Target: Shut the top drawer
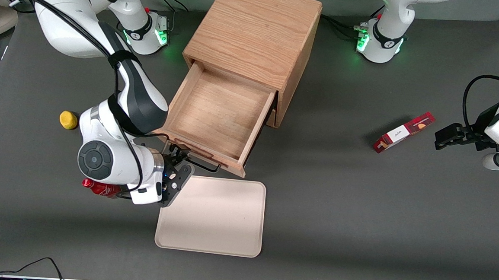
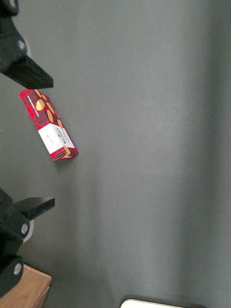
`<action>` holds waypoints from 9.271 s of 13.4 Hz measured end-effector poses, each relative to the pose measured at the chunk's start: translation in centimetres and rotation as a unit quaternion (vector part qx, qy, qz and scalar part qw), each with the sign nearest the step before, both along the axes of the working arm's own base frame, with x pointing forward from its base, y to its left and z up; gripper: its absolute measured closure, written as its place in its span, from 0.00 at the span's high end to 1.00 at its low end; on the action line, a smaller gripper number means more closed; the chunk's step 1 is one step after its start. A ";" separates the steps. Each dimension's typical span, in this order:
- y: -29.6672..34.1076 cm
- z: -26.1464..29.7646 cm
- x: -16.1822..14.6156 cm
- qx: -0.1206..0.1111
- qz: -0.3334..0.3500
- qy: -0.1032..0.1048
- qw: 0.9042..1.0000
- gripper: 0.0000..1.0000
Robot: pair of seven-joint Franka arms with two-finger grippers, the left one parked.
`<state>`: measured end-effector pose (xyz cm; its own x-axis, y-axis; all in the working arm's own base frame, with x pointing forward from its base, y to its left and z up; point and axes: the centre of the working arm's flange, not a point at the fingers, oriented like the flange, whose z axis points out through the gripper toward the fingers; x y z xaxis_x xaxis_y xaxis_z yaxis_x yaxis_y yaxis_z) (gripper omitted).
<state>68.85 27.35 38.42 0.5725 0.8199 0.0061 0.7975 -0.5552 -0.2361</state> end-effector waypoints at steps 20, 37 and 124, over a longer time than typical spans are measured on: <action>-1.0 -0.3 0.7 0.003 0.022 -0.020 1.000 1.00; 0.5 0.6 -0.1 0.002 0.002 -0.018 1.000 1.00; -25.6 26.6 -17.3 -0.108 -0.590 0.002 0.800 1.00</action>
<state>51.53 1.73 65.01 0.9485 -0.3099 -0.0660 -0.3125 -0.9493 -0.0341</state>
